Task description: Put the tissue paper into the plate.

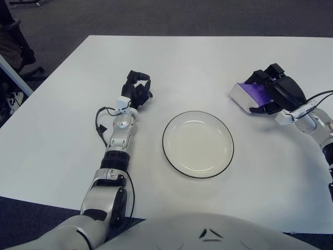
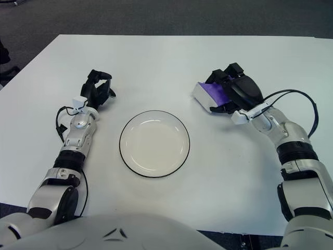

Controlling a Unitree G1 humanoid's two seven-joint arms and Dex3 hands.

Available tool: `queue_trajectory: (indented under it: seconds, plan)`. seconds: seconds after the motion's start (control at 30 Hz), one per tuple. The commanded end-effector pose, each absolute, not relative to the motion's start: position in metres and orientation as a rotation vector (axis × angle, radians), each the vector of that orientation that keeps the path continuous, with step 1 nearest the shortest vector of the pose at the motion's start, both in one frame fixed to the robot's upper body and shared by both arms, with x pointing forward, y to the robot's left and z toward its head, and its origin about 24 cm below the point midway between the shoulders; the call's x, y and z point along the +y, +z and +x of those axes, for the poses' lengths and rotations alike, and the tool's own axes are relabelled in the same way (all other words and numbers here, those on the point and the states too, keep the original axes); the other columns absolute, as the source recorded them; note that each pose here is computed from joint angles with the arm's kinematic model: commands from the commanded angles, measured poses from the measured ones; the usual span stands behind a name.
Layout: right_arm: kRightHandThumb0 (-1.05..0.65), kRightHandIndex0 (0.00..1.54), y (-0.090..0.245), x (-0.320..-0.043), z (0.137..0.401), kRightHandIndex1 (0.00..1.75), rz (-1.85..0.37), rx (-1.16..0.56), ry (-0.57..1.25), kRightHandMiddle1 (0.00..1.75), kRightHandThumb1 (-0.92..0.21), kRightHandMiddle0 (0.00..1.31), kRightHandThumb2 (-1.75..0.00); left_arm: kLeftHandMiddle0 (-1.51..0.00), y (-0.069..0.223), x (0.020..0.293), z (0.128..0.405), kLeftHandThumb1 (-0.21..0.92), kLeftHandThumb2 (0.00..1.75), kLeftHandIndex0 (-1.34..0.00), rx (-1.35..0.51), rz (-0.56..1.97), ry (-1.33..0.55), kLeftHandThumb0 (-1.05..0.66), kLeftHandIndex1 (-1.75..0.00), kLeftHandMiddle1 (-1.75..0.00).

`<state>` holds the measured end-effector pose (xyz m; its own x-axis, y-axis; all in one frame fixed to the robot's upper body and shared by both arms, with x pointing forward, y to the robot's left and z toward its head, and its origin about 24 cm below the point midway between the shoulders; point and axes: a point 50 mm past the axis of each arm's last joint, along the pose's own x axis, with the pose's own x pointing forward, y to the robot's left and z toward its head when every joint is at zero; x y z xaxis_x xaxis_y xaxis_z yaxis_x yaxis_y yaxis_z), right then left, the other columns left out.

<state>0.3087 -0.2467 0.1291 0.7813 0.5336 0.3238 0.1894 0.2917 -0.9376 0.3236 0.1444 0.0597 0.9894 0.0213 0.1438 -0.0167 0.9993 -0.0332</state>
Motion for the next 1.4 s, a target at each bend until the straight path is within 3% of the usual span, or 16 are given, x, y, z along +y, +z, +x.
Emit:
queue_trajectory:
  seconds: [0.0,0.4,0.77,1.0,1.37]
  plan:
    - [0.00,0.53,0.149,-0.231,0.311,1.71,-1.194,-0.799,0.201,1.75,-0.40,0.36,-1.22,-0.73,0.011,0.140,0.298,0.91,0.41,-0.33,0.025,-0.074,0.037,-0.36,-1.63,-1.73]
    - [0.00,0.54,0.181,-0.195,0.306,1.75,-1.091,-0.935,0.228,1.75,-0.38,0.36,-1.25,-0.74,0.011,0.140,0.300,0.91,0.41,-0.34,0.029,-0.073,0.037,-0.36,-1.62,-1.73]
    - [0.00,0.55,0.190,-0.161,0.296,1.75,-1.050,-0.997,0.308,1.74,-0.37,0.37,-1.27,-0.74,0.012,0.140,0.304,0.91,0.42,-0.34,0.029,-0.072,0.034,-0.36,-1.63,-1.72]
    - [0.00,0.55,0.187,-0.147,0.292,1.75,-0.993,-1.076,0.477,1.72,-0.37,0.38,-1.26,-0.75,0.012,0.139,0.304,0.91,0.42,-0.34,0.027,-0.071,0.034,-0.36,-1.63,-1.72]
    - [0.00,0.53,0.179,-0.126,0.279,1.70,-0.820,-1.028,0.739,1.75,-0.40,0.37,-1.21,-0.76,0.012,0.138,0.304,0.91,0.42,-0.34,0.026,-0.068,0.034,-0.36,-1.63,-1.72]
